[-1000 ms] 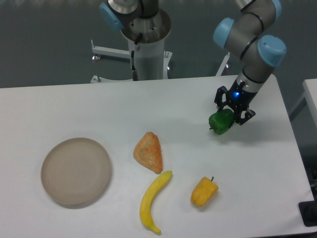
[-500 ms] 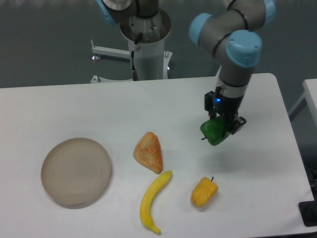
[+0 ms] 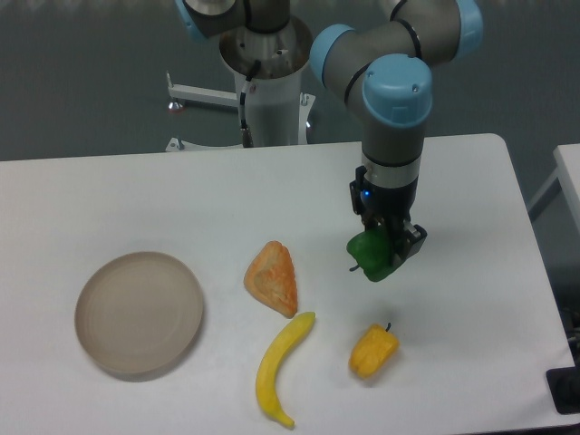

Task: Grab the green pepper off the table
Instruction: 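Lift the grasped green pepper off the table and carry it toward the bread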

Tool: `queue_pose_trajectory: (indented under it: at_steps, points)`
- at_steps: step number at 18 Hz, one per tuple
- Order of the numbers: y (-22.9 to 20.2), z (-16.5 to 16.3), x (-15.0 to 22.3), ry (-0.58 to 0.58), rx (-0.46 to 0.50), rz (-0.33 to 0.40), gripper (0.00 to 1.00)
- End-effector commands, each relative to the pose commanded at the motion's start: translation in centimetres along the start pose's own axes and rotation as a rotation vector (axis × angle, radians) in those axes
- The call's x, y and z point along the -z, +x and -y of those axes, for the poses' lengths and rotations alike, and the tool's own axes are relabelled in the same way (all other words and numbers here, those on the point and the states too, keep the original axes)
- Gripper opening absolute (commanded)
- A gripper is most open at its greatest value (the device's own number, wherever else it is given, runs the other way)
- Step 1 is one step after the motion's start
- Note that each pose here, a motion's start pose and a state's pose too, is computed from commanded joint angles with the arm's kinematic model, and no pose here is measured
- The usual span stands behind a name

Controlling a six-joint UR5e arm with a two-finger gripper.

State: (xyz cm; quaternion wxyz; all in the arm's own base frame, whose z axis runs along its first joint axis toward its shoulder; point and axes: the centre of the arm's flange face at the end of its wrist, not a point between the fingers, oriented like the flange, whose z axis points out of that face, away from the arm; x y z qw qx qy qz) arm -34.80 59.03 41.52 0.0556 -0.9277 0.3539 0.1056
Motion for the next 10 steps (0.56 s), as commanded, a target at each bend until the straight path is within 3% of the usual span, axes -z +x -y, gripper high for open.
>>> queue_pose_trajectory:
  at_steps: [10]
  points:
    - [-0.66, 0.18, -0.09, 0.001, 0.000, 0.008, 0.37]
